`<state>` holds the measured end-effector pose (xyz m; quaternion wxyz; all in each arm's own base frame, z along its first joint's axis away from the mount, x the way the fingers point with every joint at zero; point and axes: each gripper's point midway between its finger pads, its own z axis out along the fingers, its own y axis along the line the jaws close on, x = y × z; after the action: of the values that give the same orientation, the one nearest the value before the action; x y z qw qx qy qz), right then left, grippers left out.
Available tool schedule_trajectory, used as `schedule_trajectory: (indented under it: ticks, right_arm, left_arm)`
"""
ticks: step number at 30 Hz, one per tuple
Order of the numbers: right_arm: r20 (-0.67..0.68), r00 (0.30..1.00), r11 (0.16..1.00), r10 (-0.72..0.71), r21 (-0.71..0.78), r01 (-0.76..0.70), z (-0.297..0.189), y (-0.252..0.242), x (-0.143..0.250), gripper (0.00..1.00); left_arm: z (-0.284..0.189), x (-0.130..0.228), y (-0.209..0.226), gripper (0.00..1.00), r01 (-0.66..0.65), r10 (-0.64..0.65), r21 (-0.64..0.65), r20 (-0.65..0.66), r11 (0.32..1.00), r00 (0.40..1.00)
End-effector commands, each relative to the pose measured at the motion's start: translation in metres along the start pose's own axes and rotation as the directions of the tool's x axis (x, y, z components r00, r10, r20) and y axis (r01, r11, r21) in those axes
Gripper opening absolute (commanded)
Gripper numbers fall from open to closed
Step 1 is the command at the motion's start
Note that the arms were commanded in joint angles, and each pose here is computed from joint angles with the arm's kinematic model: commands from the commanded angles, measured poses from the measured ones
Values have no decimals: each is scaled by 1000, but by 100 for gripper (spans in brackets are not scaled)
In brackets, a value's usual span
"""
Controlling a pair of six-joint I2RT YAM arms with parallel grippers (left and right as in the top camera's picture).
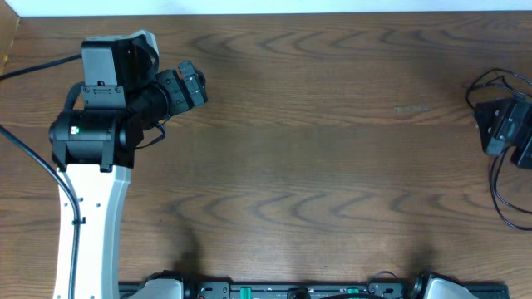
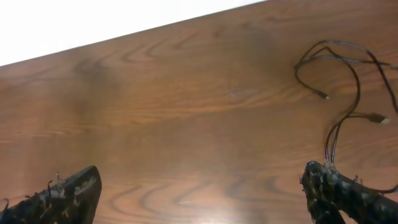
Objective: Untangle cables
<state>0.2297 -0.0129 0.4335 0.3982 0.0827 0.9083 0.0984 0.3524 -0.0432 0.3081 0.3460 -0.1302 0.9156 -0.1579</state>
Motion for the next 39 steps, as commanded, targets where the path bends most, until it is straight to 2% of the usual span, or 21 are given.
schedule_trajectory:
  ticks: [1, 9, 14, 20, 29, 39]
  right_arm:
    - [20, 1000, 1000, -20, 10, 20, -9, 3, 4, 99]
    - [23, 994, 993, -110, -28, 110, -14, 15, 12, 99]
    - [33, 983, 984, -178, 26, 178, -9, 12, 18, 99]
    - [245, 934, 965, -261, 62, 254, 16, 11, 14, 99]
    - [443, 850, 956, -286, 70, 285, 72, -3, 58, 99]
    - [667, 686, 946, -289, 91, 310, 122, -13, 97, 99]
  left_arm:
    - [0, -3, 3, 98, -9, 10, -15, 6, 1000, 1000]
    - [0, -3, 3, 98, -9, 10, -15, 6, 1000, 1000]
    - [0, -3, 3, 98, -10, 10, -15, 6, 1000, 1000]
    - [0, -3, 3, 98, -9, 10, -15, 6, 1000, 1000]
    - [0, -3, 3, 98, -9, 10, -15, 6, 1000, 1000]
    - [0, -3, 3, 98, -9, 10, -15, 6, 1000, 1000]
